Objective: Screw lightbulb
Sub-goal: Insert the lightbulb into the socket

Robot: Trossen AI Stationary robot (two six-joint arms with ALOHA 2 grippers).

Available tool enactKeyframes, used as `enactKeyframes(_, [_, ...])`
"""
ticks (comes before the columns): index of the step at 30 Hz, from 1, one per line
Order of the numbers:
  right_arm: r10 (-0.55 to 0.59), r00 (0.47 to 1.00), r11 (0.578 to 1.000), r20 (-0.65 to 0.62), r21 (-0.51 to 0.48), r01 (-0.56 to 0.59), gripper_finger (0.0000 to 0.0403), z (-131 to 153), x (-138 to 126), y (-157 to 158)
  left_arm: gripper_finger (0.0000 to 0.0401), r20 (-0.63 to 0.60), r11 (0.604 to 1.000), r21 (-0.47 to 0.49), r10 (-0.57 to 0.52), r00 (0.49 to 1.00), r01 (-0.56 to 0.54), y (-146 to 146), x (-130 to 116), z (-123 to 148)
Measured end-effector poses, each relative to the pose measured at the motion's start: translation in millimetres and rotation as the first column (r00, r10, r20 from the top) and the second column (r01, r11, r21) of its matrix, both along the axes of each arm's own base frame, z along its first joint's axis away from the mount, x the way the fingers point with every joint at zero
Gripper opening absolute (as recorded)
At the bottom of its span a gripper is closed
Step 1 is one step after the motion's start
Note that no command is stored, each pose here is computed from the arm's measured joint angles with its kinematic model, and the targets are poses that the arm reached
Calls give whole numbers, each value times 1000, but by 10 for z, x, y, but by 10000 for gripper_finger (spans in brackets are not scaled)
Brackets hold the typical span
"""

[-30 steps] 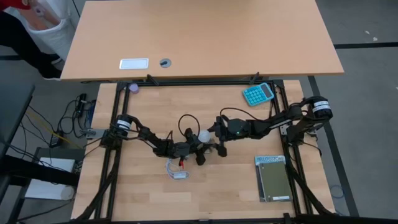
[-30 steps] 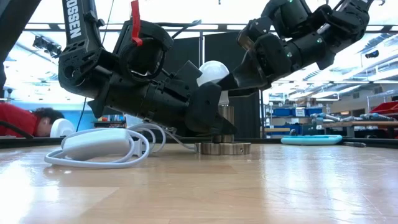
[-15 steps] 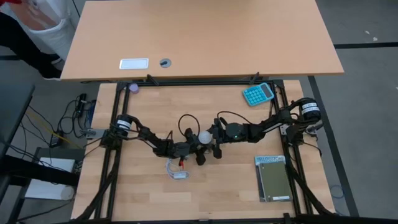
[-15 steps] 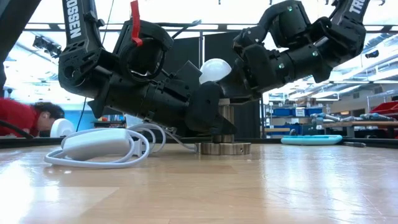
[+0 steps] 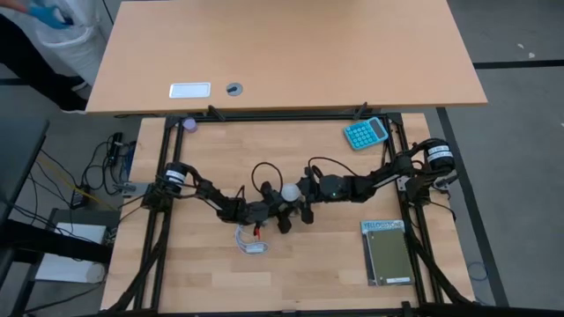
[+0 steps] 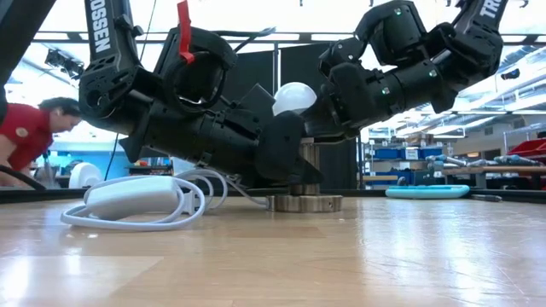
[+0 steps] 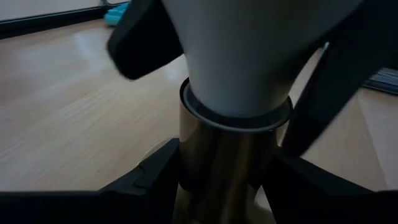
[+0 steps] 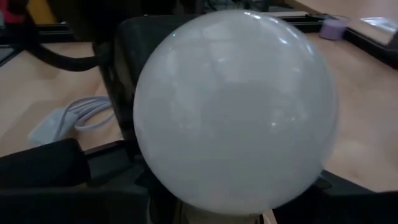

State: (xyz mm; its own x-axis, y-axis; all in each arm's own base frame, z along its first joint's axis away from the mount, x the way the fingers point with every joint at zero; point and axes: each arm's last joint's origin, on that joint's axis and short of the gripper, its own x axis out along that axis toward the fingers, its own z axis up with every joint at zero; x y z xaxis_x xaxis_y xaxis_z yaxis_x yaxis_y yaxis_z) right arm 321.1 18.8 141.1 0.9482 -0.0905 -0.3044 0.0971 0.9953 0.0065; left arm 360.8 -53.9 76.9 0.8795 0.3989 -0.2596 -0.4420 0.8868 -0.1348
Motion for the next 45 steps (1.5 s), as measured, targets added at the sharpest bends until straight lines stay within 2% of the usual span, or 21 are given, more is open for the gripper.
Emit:
enactKeyframes(6, [-66, 998, 998, 3, -5, 66, 198, 0, -8, 46, 206, 13, 998, -7, 68, 998, -68, 15, -9, -2])
enactKeyframes(11, [-129, 992, 991, 12, 28, 129, 196, 2, -14, 69, 206, 19, 993, -8, 121, 992, -121, 26, 0, 3])
enactKeyframes(15, [-159, 987, 984, 18, 86, 157, 196, 38, 25, 74, 206, -6, 990, 9, 143, 990, -143, 15, 79, 31])
enactKeyframes(19, [-197, 980, 975, -28, 104, 198, 196, 50, 68, 78, 206, -43, 985, 26, 171, 984, -170, -6, 174, 68])
enactKeyframes(27, [-298, 953, 953, -45, 47, 300, 189, 22, 29, 183, 206, -39, 962, 32, 274, 961, -273, -70, 169, 69])
enactKeyframes(36, [-248, 968, 967, -36, 43, 250, 184, 39, 46, 168, 206, -27, 958, 14, 286, 958, -286, -68, 169, 71])
enactKeyframes(40, [-192, 980, 979, -47, 60, 195, 204, 36, 57, 134, 206, -25, 961, 10, 277, 960, -277, -73, 172, 74])
enactKeyframes(45, [-189, 979, 978, -72, 73, 194, 245, 16, 57, 75, 206, -27, 962, 8, 272, 962, -272, -72, 173, 74])
